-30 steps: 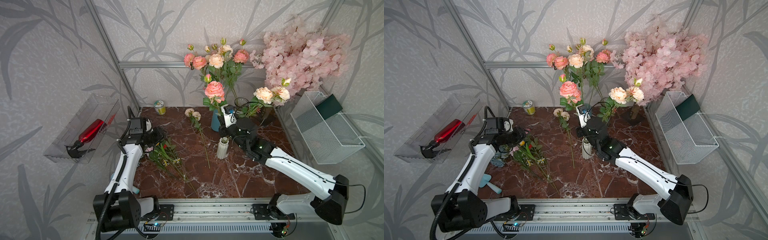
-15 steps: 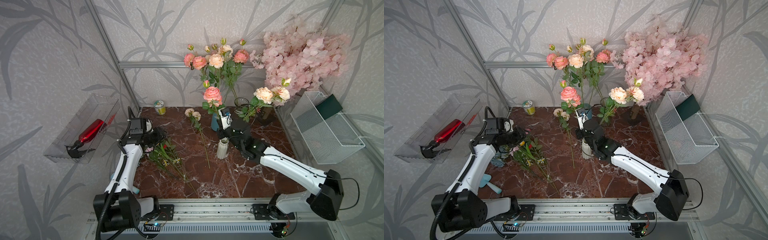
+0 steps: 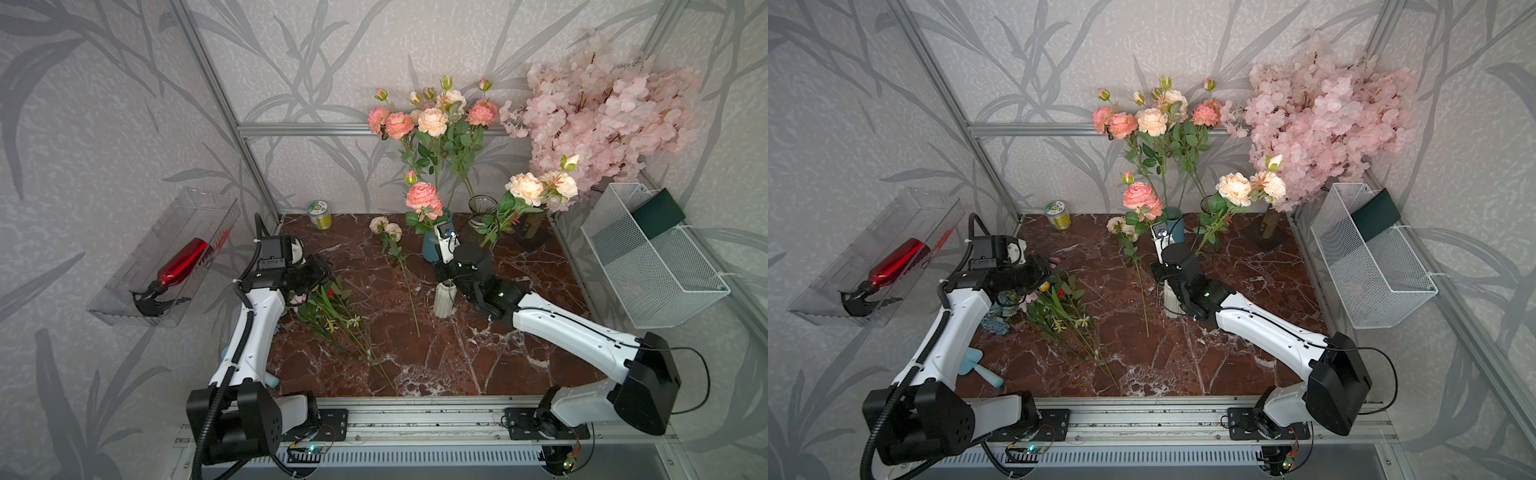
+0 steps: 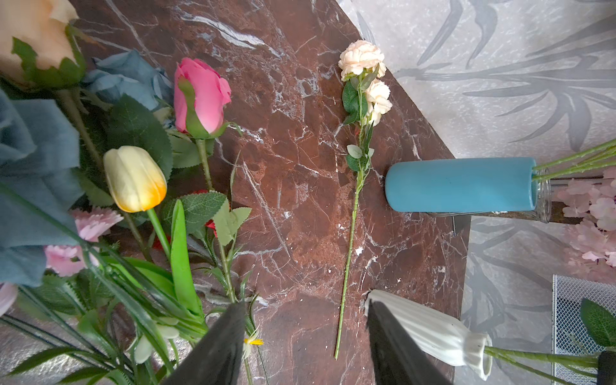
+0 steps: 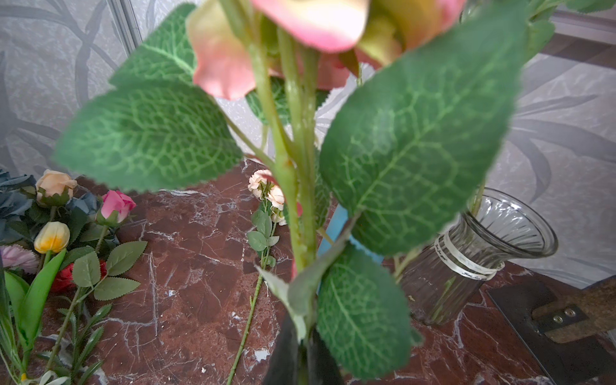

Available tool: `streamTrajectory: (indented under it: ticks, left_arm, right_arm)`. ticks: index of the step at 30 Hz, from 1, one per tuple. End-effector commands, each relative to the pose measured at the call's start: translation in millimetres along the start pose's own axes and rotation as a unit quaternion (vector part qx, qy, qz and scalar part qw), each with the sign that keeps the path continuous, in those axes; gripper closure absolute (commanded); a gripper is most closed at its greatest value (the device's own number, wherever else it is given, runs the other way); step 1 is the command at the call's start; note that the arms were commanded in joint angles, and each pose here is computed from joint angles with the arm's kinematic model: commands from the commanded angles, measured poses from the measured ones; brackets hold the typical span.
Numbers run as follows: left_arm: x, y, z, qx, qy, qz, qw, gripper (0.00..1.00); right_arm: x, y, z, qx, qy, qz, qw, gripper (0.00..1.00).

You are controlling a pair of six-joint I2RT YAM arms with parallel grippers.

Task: Place the pink flowers into the vase
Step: Place the flower in the vase.

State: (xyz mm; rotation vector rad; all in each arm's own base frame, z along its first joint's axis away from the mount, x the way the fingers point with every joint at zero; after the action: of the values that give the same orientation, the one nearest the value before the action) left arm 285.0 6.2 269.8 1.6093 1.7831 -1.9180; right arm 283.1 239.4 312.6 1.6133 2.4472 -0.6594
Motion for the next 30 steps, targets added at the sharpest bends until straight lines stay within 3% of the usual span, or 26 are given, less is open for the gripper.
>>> streamTrajectory:
  ticks: [1, 13, 18, 22, 30]
  left_arm:
    - [-0.8, -6.0, -1.1, -0.011, 0.005, 0.008, 1.0, 0.4]
    - [-0.3, -6.8, -1.4, -0.014, 0.003, 0.008, 1.0, 0.4]
    - [-0.4, -7.2, -1.0, -0.014, 0.003, 0.008, 1.0, 0.4]
    - [-0.3, -7.4, -1.3, -0.015, 0.003, 0.008, 1.0, 0.4]
    - [-0.3, -7.6, -1.2, -0.015, 0.003, 0.009, 1.0, 0.4]
  right_arm:
    - [-4.7, -2.7, 5.6, 0.006, -0.004, 0.017, 1.0, 1.0]
    - [-9.2, -13.7, 15.6, 0.021, -0.004, 0.025, 0.999, 0.98]
    - [-10.3, -17.3, 20.0, 0.027, -0.001, 0.027, 0.999, 0.89]
    - [-11.6, -21.3, 21.3, 0.026, 0.005, 0.026, 0.999, 0.76]
    - [-18.3, -36.7, 11.2, 0.006, 0.016, 0.019, 1.0, 0.65]
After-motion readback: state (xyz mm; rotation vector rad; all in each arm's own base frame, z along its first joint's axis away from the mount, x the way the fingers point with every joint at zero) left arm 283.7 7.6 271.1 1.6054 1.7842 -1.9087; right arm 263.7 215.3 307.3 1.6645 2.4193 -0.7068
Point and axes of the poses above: each gripper's point midway between its finger pads, its own y axis out along the fingers, its own x axis along the line the jaws close on, z = x × y, the point moved 9 cm from there along -y, back along the fingers, and after that the axes turned 15 degrees about -y, right-handed, at the moved point
